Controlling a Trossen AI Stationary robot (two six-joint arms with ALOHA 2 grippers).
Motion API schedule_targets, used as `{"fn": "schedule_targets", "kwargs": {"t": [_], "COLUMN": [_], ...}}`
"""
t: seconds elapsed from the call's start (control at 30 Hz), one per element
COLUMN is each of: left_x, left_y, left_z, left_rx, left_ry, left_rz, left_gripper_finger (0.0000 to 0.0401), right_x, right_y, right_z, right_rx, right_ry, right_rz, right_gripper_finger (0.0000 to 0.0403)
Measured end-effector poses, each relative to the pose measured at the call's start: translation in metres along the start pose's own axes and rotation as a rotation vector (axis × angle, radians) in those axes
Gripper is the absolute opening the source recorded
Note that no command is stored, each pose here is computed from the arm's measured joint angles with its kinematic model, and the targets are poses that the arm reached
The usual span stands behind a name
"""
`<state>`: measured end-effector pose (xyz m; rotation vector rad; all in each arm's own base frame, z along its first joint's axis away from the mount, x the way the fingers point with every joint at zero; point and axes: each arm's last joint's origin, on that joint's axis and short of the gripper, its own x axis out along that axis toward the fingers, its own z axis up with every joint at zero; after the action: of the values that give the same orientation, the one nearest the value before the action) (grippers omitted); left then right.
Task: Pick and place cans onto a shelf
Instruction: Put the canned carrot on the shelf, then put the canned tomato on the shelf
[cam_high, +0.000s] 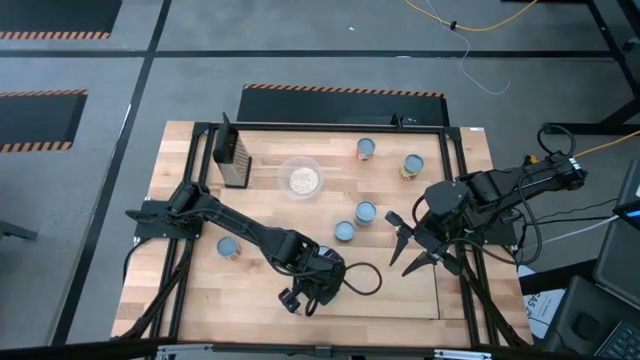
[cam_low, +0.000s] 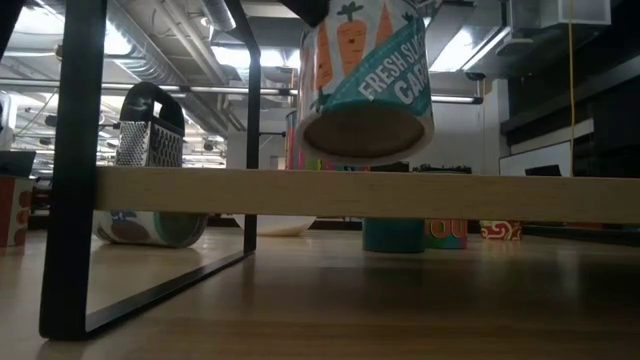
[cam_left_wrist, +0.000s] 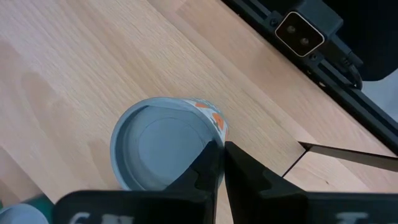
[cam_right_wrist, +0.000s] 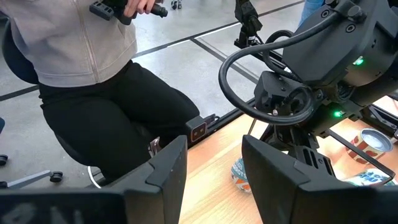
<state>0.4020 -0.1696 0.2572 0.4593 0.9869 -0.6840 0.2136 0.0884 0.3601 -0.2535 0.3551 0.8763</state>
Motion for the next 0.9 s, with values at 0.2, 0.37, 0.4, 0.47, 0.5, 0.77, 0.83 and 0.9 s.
{"fn": "schedule_targets", "kwargs": {"t": [0.2, 0.37, 0.4, 0.47, 0.5, 0.77, 0.83, 0.9], "left_x": [0.0000, -0.0001, -0.0002, -0.0002, -0.0002, -0.0002, -0.0006, -0.0009], "left_y": [0.0000, 0.0001, 0.0001, 0.0001, 0.0001, 0.0012, 0.0014, 0.0015], "left_z": [0.0000, 0.0001, 0.0001, 0.0001, 0.0001, 0.0008, 0.0014, 0.0018], "left_rx": [0.000, 0.000, 0.000, 0.000, 0.001, 0.003, 0.005, 0.005], "left_ry": [0.000, -0.001, -0.001, -0.001, -0.001, -0.007, -0.014, -0.017], "left_rz": [0.001, 0.002, 0.002, 0.002, 0.002, 0.016, 0.018, 0.020], "left_gripper_finger": [0.0019, 0.0040, 0.0045, 0.0056, 0.0060, 0.0069, 0.0067, 0.0066], "right_x": [0.0000, 0.0000, -0.0001, 0.0000, 0.0000, -0.0001, -0.0001, -0.0001], "right_y": [0.0000, -0.0001, -0.0001, 0.0000, -0.0001, -0.0001, -0.0001, -0.0001], "right_z": [-0.0001, 0.0000, 0.0000, 0.0001, -0.0001, 0.0000, 0.0000, 0.0000], "right_rx": [0.000, 0.000, 0.000, 0.000, 0.000, 0.000, -0.001, -0.002], "right_ry": [0.000, 0.000, 0.000, 0.000, 0.000, 0.000, 0.000, 0.000], "right_rz": [0.000, 0.000, -0.001, 0.000, 0.000, 0.000, 0.000, -0.001], "right_gripper_finger": [0.0158, 0.0158, 0.0158, 0.0158, 0.0158, 0.0158, 0.0158, 0.0158]}}
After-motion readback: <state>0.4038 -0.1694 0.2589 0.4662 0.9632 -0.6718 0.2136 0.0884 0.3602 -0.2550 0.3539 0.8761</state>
